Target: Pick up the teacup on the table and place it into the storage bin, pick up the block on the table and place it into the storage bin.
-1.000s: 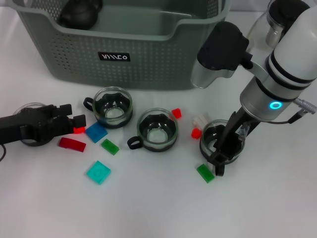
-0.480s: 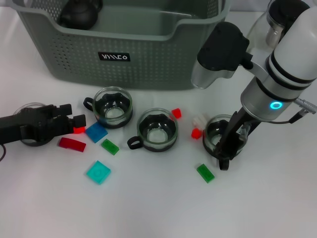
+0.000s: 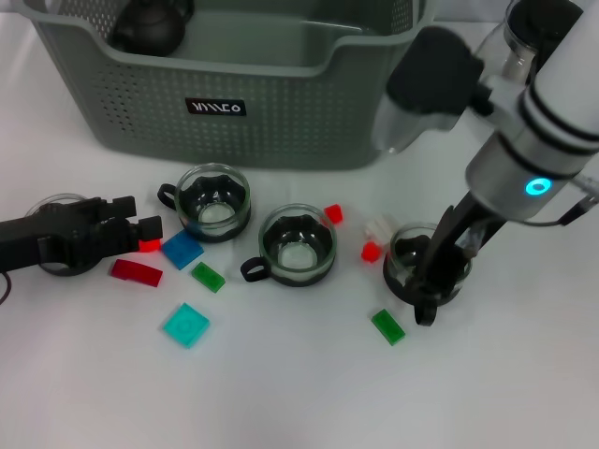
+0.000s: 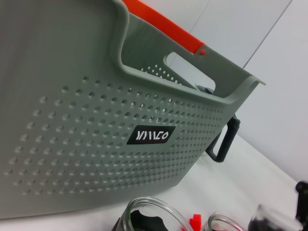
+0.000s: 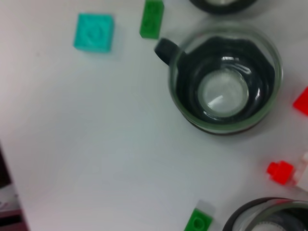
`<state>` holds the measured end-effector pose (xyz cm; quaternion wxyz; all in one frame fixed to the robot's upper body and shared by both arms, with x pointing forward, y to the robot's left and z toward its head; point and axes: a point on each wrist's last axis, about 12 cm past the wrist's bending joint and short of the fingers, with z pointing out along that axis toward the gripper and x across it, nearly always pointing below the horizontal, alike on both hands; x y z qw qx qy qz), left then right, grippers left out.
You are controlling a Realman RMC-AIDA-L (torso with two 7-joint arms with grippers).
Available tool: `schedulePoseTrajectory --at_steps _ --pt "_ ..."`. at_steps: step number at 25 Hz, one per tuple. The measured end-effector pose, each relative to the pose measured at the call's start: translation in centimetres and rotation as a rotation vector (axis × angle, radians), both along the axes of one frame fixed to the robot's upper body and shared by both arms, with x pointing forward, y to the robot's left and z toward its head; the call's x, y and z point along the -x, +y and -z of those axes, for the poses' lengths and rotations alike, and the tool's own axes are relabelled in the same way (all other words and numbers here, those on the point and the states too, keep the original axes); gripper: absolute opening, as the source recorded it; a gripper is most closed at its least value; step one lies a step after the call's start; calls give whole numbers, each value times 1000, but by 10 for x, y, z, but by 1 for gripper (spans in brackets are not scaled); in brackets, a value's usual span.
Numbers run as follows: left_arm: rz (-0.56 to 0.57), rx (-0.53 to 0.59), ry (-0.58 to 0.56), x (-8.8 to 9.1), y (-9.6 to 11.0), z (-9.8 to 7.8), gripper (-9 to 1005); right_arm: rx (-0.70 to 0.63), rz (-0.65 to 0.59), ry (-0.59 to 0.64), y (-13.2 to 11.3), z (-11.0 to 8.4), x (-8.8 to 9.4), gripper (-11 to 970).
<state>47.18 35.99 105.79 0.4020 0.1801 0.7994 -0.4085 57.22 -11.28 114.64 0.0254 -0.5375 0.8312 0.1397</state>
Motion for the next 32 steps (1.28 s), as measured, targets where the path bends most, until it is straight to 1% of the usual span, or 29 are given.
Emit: schedulePoseTrajectory --at_steps 3,7,11,13,18,21,23,25,27,30,32 --pt "-1 -1 0 0 0 0 778 -46 10 1 -9 -18 -3 64" --pt "-8 -6 2 0 1 1 778 -137 37 -3 -29 -46 -8 63" --pt "-18 -12 5 0 2 2 778 -293 37 9 -49 -69 -10 63" --pt "-21 -15 5 0 2 2 778 -438 6 20 -57 -82 -8 62" --pt "-31 -21 4 -1 3 3 778 -880 -59 -13 -72 -120 -3 60" --pt "-30 -17 3 -3 1 3 778 -1104 -56 -89 -78 -140 -5 60" --pt "-30 -16 3 -4 0 3 778 -1198 -34 -163 -78 -149 -11 60" --pt "-32 -16 1 -5 -1 3 778 -1235 -7 -212 -74 -155 -18 60" --pt "-31 -15 0 -6 -1 3 778 -1233 35 -258 -63 -161 -31 60" --pt "-33 -14 0 -6 -2 4 778 -1173 80 -328 -43 -168 -48 59" --pt "-33 -15 4 -6 -3 4 778 -1105 115 -394 -25 -171 -61 59"
